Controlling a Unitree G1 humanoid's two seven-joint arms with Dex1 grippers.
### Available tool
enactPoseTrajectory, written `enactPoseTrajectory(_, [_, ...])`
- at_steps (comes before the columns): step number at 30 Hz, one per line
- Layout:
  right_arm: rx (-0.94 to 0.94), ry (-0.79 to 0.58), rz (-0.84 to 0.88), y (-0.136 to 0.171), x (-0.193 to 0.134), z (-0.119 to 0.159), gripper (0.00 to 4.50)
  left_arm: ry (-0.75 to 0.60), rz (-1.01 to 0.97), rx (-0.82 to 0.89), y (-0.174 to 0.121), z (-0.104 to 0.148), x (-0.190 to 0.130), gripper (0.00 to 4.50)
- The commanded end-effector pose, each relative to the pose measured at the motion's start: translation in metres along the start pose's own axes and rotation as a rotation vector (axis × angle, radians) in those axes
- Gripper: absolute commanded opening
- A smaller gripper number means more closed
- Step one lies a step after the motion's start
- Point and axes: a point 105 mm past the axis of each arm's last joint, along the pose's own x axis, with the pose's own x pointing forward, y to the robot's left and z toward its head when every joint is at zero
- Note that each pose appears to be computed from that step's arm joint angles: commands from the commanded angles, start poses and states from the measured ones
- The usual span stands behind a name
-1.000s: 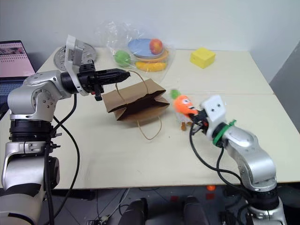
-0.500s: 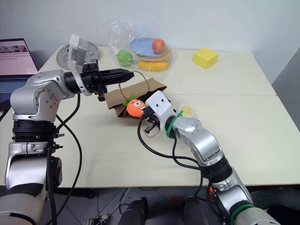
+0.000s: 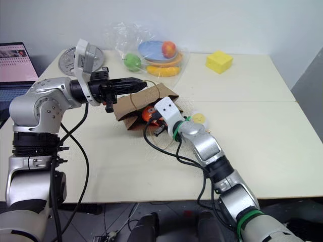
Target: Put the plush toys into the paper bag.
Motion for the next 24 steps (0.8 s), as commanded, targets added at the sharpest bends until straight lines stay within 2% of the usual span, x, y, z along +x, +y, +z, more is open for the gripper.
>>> enactPoseTrajectory(1, [0.004, -0.103, -0.001, 0.004, 0.006, 0.033, 0.01, -0.023, -0.027, 0.038, -0.008, 0.012, 0.000, 0.00])
enactPoseTrajectory(5, [0.013, -0.106, 0.005, 0.013, 0.018, 0.034, 0.01, -0.035, -0.045, 0.029, -0.011, 0.014, 0.003, 0.00])
enactPoseTrajectory(11, [0.013, -0.108, -0.053, 0.012, 0.032, 0.013, 0.01, -0.060, -0.050, 0.015, -0.012, 0.020, 0.004, 0.00])
enactPoseTrajectory(14, [0.019, -0.123, -0.013, 0.019, 0.030, 0.011, 0.93, -0.044, -0.043, 0.019, -0.011, 0.016, 0.002, 0.00])
enactPoseTrajectory(19, [0.010, -0.157, -0.014, 0.016, 0.020, 0.015, 2.75, -0.046, -0.033, 0.021, -0.008, 0.016, 0.000, 0.00])
enactPoseTrajectory(24, [-0.028, -0.276, -0.043, 0.001, -0.024, 0.036, 4.48, -0.037, -0.024, 0.025, -0.007, 0.014, -0.003, 0.00])
